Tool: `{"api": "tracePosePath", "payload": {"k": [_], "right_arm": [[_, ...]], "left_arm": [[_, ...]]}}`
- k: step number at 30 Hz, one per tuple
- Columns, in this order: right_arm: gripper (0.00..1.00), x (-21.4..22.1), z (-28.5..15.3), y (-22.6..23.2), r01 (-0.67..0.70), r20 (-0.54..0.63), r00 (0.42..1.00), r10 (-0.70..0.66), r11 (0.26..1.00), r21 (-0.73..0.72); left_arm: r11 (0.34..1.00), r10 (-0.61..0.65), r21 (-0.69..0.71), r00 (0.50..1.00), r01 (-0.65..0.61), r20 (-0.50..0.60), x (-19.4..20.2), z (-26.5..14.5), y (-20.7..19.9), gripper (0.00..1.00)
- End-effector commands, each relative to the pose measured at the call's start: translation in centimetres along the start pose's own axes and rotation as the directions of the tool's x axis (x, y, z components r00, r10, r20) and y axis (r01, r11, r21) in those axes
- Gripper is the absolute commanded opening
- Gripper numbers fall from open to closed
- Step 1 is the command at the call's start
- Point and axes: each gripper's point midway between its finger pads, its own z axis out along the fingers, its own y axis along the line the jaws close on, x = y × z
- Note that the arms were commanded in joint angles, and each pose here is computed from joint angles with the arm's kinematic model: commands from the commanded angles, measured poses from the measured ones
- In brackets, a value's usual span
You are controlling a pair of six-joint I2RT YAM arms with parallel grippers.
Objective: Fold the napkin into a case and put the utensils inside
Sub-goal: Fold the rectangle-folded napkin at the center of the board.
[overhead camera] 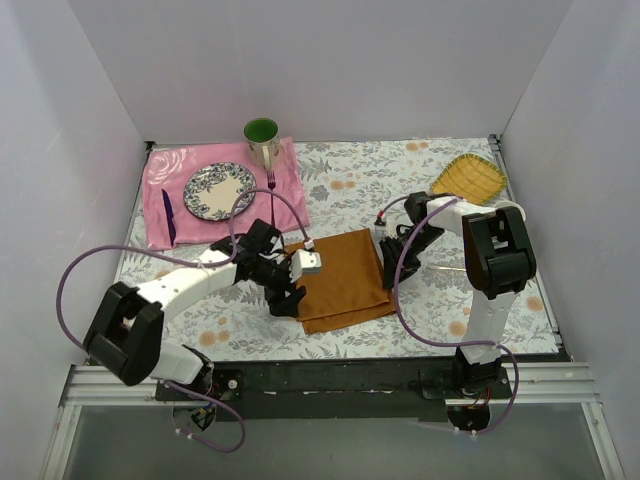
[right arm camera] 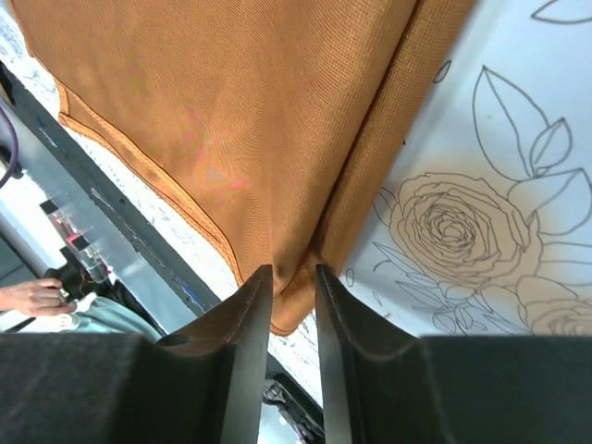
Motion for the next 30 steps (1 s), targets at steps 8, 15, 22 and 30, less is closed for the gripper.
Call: {"api": "tracePosePath", "payload": {"k": [8, 15, 22, 30], "right_arm": [[0.34, 0.7, -0.9, 0.7, 0.018, 0.001, 1.000, -0.018, 1.000, 0.010], [0.33, 1.1, -0.1, 0.5, -0.003, -0.021, 1.000, 0.003, 1.000, -0.006], [0.33, 1.0, -1.0, 1.6, 0.017, -0.016, 1.000, -0.018, 1.000, -0.022], [0.36, 2.5, -0.3, 1.6, 0.005, -0.033, 0.999, -0.006, 1.000, -0.026]], "left_arm": [[0.888, 0.430, -0.221, 0.898, -0.403, 0.090, -0.7, -0.5, -0.1, 0.54], [0.865, 0.476, -0.193, 0.879, -0.462, 0.028, 0.9, 1.7, -1.2, 0.52], [0.830, 0.534, -0.177, 0.845, -0.529, -0.021, 2.3, 3.1, -2.0, 0.47], [0.827, 0.532, -0.179, 0.845, -0.532, -0.056, 2.9, 4.1, -1.3, 0.40]]}}
